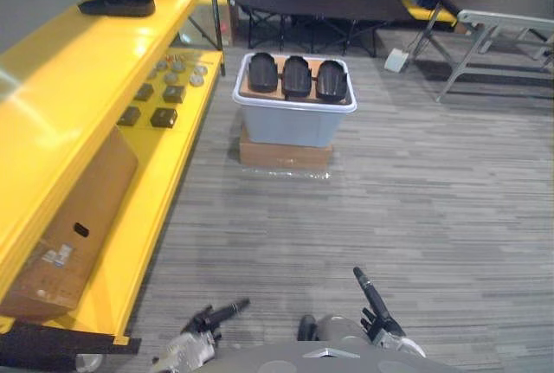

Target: Walk over and take three plastic housings, then place them on the shelf

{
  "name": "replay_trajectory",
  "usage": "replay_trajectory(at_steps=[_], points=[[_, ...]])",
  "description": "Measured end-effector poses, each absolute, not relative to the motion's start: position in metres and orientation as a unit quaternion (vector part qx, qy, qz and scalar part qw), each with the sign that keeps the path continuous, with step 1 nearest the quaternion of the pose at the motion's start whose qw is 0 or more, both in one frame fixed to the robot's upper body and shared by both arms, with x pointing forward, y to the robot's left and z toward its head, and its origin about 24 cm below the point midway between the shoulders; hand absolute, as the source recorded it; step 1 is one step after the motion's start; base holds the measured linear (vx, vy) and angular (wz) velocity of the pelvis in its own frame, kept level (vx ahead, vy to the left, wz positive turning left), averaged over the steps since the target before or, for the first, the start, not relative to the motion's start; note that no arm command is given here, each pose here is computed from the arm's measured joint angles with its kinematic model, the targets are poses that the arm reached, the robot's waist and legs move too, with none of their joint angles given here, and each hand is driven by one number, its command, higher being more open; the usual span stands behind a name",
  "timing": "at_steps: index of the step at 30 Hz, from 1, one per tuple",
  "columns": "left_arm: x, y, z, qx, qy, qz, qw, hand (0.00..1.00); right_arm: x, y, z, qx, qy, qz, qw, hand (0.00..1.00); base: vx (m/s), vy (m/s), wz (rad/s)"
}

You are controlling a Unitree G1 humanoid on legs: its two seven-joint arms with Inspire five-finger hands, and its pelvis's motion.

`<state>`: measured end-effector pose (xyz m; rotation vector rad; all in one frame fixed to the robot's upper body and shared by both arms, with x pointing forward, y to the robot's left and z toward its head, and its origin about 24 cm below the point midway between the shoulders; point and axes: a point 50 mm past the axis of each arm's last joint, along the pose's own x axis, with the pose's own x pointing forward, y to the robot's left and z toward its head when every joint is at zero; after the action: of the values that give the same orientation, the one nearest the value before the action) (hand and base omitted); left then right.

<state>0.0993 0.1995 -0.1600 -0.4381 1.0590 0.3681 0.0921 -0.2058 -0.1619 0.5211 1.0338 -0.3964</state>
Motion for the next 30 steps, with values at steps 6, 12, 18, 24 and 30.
replay_trajectory(at_steps=[6,12,18,24,30], points=[[0.106,0.191,-0.160,-0.227,0.481,0.170,0.830,1.00,0.099,-0.205,-0.163,0.222,0.498,-0.172,0.820,1.00,0.52,-0.032,-0.37],[0.112,0.205,-0.156,-0.230,0.466,0.190,0.833,1.00,0.106,-0.190,-0.163,0.197,0.505,-0.132,0.830,1.00,0.47,0.193,-0.45],[0.116,0.208,-0.157,-0.167,0.495,0.156,0.838,1.00,0.118,-0.186,-0.160,0.221,0.480,-0.138,0.838,1.00,0.54,0.180,0.24],[0.120,0.197,-0.157,-0.155,0.501,0.124,0.842,1.00,0.132,-0.194,-0.153,0.211,0.445,-0.139,0.859,1.00,0.40,-0.012,0.29],[0.109,0.195,-0.161,-0.156,0.512,0.129,0.835,1.00,0.125,-0.185,-0.156,0.205,0.456,-0.124,0.857,1.00,0.38,-0.313,0.28]])
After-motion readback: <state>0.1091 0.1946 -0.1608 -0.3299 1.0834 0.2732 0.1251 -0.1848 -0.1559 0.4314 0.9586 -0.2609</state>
